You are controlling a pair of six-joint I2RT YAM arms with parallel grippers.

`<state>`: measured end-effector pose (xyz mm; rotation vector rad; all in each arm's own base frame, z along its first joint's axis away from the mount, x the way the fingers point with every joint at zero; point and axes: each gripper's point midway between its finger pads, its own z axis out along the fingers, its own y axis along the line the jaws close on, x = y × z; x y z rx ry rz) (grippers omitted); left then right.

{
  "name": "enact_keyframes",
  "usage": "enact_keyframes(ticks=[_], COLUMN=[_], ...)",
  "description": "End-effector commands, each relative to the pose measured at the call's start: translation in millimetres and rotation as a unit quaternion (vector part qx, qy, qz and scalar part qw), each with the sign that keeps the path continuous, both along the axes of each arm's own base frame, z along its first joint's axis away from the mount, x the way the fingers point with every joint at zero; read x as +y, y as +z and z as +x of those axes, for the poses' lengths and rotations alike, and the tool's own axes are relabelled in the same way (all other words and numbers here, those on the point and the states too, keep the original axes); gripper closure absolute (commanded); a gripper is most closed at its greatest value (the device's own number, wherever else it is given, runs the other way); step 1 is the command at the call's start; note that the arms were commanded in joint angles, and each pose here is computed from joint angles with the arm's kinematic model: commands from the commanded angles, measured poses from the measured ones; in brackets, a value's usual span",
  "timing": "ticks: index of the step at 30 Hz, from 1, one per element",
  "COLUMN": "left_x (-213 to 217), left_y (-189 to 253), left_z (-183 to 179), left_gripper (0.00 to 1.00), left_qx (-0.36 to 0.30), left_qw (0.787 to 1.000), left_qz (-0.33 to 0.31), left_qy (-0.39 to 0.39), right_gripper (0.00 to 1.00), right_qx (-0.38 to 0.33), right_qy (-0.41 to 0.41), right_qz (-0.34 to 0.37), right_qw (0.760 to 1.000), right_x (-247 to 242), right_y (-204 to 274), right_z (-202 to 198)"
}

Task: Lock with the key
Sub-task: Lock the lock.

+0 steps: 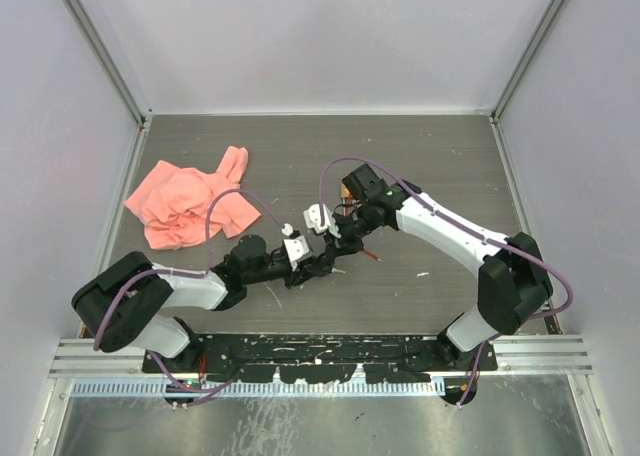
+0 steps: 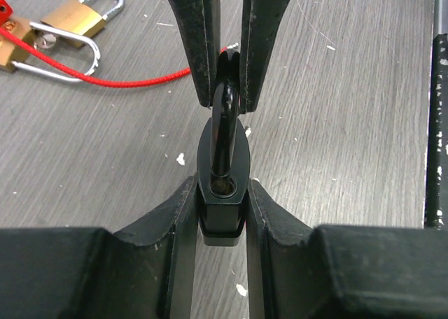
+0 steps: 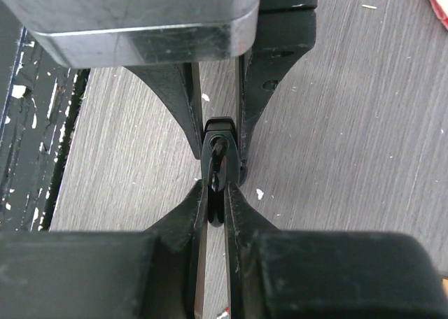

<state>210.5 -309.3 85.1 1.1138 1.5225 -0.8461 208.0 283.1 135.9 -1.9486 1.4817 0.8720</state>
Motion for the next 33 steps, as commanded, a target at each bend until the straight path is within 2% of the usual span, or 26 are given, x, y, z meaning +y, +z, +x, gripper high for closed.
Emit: enact_keyframes(ticks=[1,15,22,33], left_x=[-6,2,5,5], left_y=[50,33,28,32], left_z=[14,6,5,-2], left_gripper=[1.00,1.00,1.00,1.00], left_qx=[-0.050,-0.026,-0.031,-0.031], left_qw=[0.996,0.995,0.995,0.993], left_qz=[-0.072,-0.095,-0.088,-0.109], left_qy=[0.014,0.026,0.027,0.016], right_gripper=[0.99,0.99,0.99,0.99], right_qx=[0.048,0.034,-0.005,0.019], right_qy=[0.016,0.028,0.006,-0.004], right_qz=[0.007,-0.037,-0.087,-0.090], right_qw=[0.999,0.998,0.996,0.996], right_x=[9,13,-3,-13], right_y=[5,-18,-33,-34], right_z=[-22,-29,-14,-22])
